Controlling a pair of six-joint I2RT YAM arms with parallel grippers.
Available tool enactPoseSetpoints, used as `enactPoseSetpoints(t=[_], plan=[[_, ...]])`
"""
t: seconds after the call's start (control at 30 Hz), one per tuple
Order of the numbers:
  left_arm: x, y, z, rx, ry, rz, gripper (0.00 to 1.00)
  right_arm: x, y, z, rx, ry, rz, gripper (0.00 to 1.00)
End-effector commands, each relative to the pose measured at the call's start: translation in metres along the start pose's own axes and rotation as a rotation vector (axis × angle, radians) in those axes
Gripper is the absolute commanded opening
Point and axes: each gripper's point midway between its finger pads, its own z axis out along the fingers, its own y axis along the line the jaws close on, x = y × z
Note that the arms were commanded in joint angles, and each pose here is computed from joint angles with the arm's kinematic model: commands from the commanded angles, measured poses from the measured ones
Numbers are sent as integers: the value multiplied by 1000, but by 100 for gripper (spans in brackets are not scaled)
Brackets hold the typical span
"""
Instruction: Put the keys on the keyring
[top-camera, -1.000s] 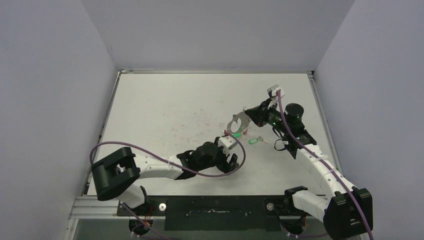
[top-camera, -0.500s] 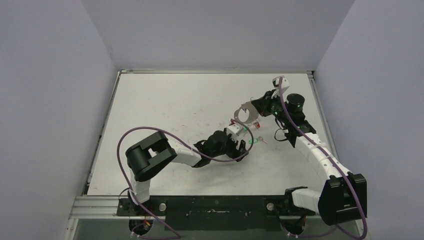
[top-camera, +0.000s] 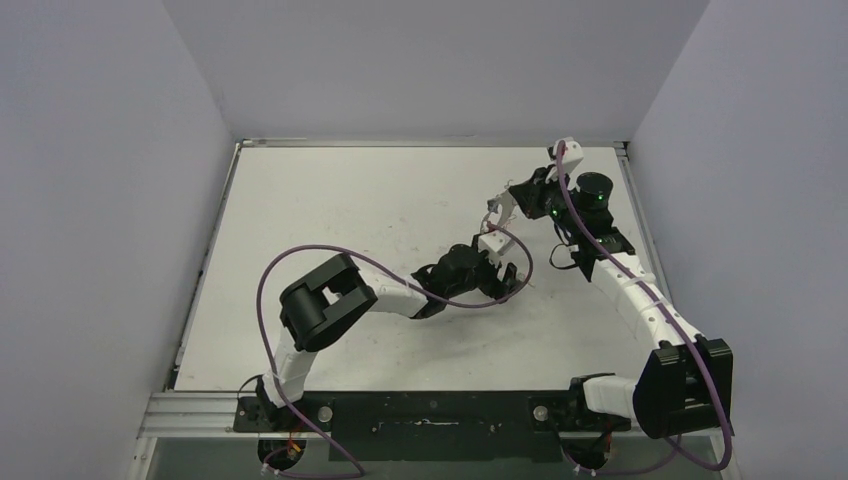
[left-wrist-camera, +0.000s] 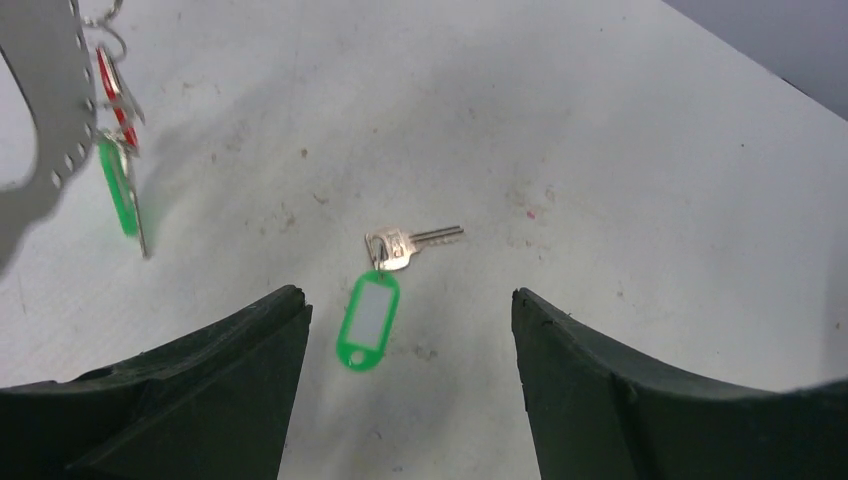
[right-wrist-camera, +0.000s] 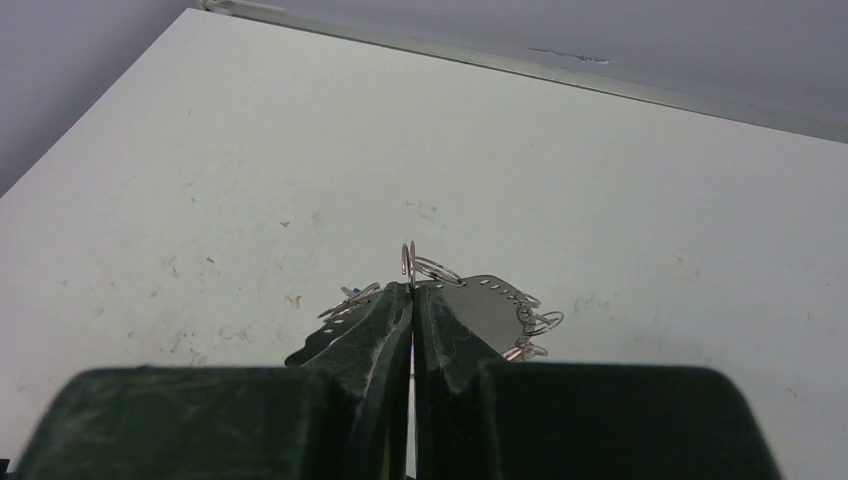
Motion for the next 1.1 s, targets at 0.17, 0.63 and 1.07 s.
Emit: enactPoseSetpoints(t=[0.17, 0.63, 1.07], plan=[[-3, 14, 34, -64, 126, 84, 69, -30, -9, 0, 31, -54, -70, 0], [19, 19, 56, -53, 197, 101, 47, -26, -12, 1, 41, -30, -86, 0], [22, 17, 65, -28, 147, 93, 33, -22, -10, 1, 28, -16, -87, 0]])
